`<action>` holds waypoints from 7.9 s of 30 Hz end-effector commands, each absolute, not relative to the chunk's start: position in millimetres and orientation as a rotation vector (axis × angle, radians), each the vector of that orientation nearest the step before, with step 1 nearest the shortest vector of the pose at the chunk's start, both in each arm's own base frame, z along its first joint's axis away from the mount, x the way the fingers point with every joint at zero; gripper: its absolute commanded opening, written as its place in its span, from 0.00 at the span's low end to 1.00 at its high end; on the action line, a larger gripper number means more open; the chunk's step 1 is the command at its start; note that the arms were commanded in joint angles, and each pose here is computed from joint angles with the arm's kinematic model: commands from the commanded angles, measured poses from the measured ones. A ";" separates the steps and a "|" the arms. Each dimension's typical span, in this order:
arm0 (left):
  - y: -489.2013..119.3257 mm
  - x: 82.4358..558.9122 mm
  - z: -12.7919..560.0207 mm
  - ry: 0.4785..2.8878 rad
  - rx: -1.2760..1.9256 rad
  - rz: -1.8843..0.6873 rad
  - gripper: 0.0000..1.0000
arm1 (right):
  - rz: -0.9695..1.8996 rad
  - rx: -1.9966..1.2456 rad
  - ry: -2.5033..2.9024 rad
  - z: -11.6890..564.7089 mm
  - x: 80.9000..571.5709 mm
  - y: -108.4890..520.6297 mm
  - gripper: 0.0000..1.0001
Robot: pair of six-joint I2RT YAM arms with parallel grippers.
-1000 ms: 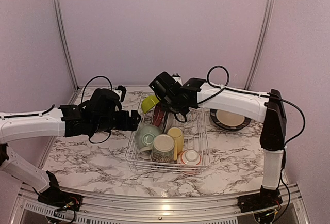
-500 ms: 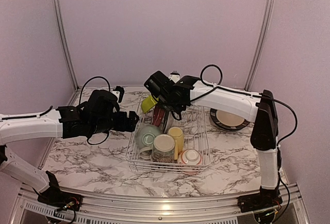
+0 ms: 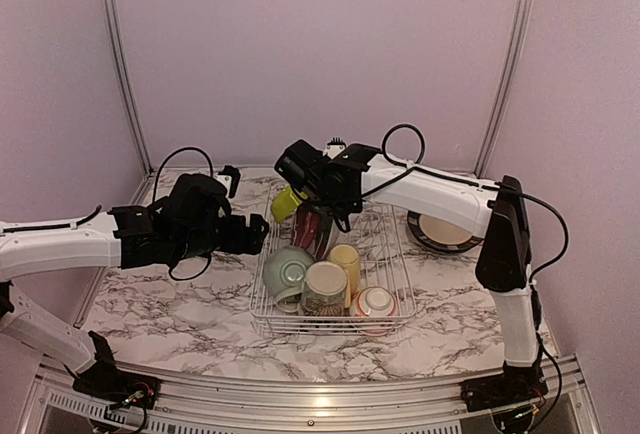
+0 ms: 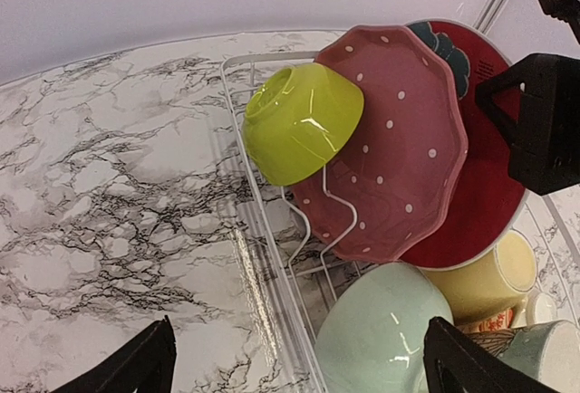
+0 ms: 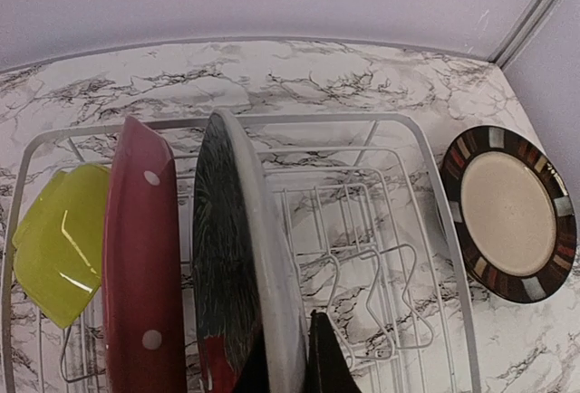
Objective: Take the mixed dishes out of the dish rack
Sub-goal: Grab the plate from the dish rack, then place the plate with another plate, then grab the plate from the dish rack.
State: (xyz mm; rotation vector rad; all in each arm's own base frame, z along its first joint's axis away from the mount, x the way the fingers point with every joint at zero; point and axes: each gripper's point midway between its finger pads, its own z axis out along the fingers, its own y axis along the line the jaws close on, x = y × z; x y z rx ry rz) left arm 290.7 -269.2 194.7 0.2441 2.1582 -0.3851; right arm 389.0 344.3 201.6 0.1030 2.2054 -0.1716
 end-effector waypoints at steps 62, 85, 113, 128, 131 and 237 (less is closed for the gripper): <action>-288.1 301.0 186.4 2.224 0.225 -0.466 0.99 | 0.819 0.354 1.903 330.7 398.1 115.6 0.00; -278.4 299.1 189.7 2.223 0.204 -0.436 0.99 | 0.779 0.681 1.894 212.7 446.4 -23.5 0.00; -279.9 299.2 188.9 2.224 0.208 -0.439 0.99 | 0.735 0.701 2.049 137.3 440.2 -24.8 0.19; -288.4 302.4 190.3 2.224 0.217 -0.463 0.99 | 0.499 0.696 2.191 116.2 419.6 -43.0 0.76; -290.1 302.9 190.6 2.223 0.219 -0.467 0.99 | 0.414 0.669 2.235 111.3 413.2 -47.6 0.84; -283.0 302.5 136.6 2.308 0.166 -0.490 0.98 | 0.145 0.159 2.119 258.6 392.1 370.3 0.00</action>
